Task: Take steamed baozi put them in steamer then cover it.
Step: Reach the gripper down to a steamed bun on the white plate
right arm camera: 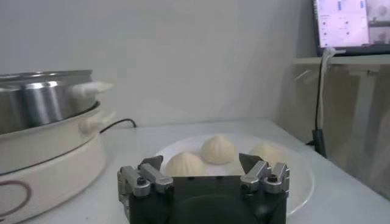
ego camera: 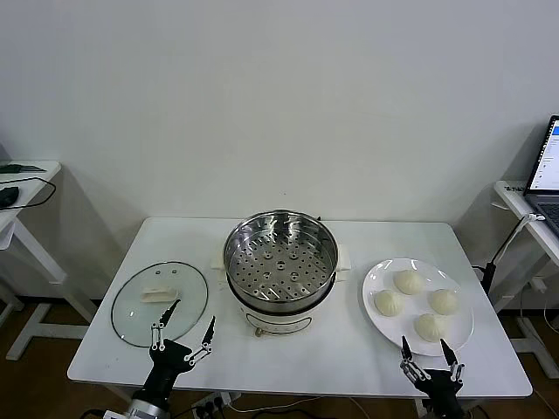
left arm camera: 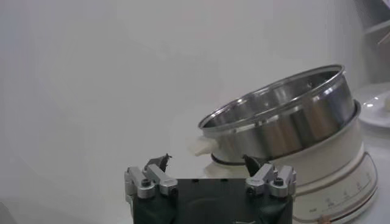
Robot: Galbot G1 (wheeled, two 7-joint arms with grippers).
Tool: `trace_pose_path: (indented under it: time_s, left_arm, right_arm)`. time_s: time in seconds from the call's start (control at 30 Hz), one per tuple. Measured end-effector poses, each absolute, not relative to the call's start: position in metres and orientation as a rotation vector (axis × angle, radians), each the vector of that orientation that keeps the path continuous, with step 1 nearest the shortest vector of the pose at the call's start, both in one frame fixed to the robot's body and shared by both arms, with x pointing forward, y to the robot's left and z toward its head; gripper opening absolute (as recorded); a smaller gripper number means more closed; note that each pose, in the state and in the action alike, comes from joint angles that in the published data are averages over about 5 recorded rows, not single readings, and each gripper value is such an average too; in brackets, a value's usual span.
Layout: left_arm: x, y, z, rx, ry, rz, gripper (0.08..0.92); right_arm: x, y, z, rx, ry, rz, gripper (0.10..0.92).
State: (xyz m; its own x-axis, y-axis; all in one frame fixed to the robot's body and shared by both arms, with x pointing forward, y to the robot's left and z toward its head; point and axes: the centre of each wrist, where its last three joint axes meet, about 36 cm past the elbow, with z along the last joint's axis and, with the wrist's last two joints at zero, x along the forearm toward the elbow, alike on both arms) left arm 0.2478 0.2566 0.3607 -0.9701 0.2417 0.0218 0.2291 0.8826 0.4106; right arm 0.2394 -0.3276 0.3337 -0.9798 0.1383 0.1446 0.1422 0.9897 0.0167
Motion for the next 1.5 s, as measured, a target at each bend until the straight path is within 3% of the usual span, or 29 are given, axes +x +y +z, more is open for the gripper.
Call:
trace_pose_path:
  time_s: [0.17, 0.43, 0.9, 1.2, 1.5]
  left_arm:
    - [0.246, 0.254, 0.363, 0.381, 3.013, 0.648, 0.823]
    - [0.242, 0.25, 0.368, 0.365, 3.005, 0.641, 0.823]
    - [0.238, 0.249, 0.377, 0.325, 3.006, 0.619, 0.823]
    - [0.235, 0.249, 0.376, 0.316, 3.015, 0.614, 0.823]
    - [0.233, 0.249, 0.376, 0.298, 3.023, 0.61, 0.823]
  right_arm:
    - [0.278, -0.345, 0.349, -0.226, -3.015, -0.022, 0.823]
    - [0.383, -0.382, 0.381, -0.103, -3.06, 0.015, 0.823]
    - [0.548, -0.452, 0.437, 0.701, -2.777, 0.482, 0.823]
    - [0.614, -0.491, 0.485, 1.151, -2.241, 0.921, 0.823]
    - [0.65, -0.496, 0.502, 1.279, -1.744, 1.125, 0.823]
